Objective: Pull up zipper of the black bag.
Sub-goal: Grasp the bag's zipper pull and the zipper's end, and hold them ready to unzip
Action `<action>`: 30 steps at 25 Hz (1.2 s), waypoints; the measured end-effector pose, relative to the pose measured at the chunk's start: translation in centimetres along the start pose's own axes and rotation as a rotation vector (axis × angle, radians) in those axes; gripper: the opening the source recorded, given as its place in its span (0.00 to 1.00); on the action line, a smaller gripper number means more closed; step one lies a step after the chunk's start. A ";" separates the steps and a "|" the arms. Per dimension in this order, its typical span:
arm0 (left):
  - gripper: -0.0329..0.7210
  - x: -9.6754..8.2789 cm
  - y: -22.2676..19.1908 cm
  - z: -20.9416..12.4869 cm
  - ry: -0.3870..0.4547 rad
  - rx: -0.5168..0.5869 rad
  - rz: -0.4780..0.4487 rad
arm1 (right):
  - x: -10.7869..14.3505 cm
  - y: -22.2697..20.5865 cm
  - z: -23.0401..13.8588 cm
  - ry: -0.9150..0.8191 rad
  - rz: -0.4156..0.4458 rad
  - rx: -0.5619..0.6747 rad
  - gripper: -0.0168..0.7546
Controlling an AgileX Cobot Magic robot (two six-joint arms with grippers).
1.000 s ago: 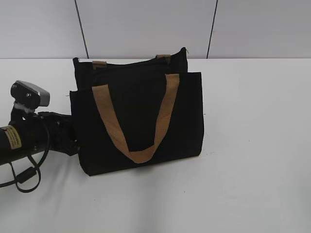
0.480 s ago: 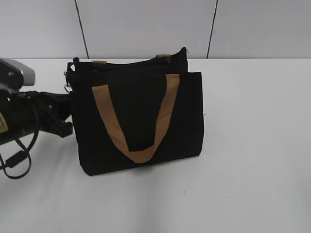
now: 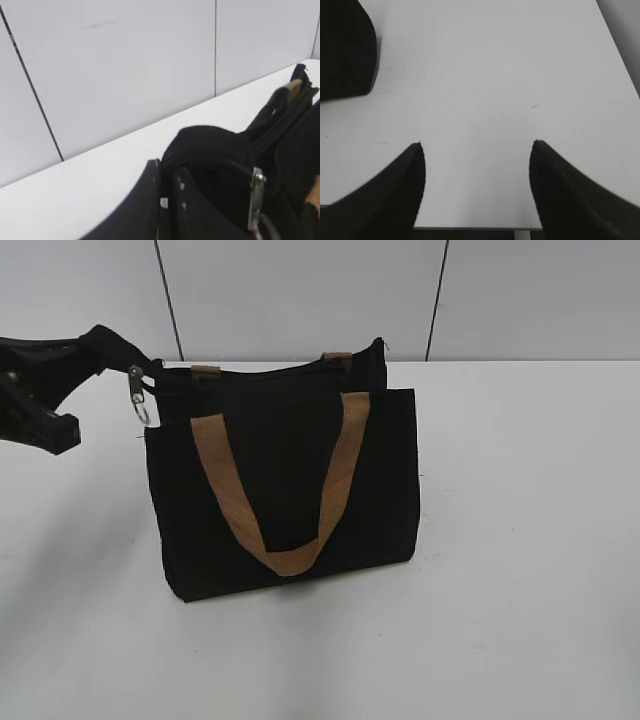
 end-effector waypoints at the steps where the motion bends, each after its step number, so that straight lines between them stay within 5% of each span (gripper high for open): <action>1: 0.05 0.1 0.1 0.2 -0.004 -0.001 0.003 | 0.0 0.0 0.0 0.000 0.000 0.000 0.68; 13: 0.05 0.1 0.3 0.2 0.116 0.002 0.006 | 1.2 0.0 -0.1 -0.031 0.060 0.004 0.67; 23: 0.04 0.0 0.3 0.3 0.232 -0.001 -0.001 | 9.9 -2.5 5.3 0.128 0.524 0.032 0.61; 30: 0.04 -0.4 -0.1 1.7 0.221 -0.035 -0.025 | 14.8 -6.8 7.6 0.174 0.770 0.103 0.61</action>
Point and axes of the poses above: a point on each arm's last joint axis where the gripper is mounted, y pointing back along that axis away from the gripper, x along the wrist's bending axis when the last joint is at zero, z = x × y, the point moved 10 cm from there along -y, pointing out along that axis toward the gripper, and after that the axes turned 10 degrees about -y, right-handed, at the moved point
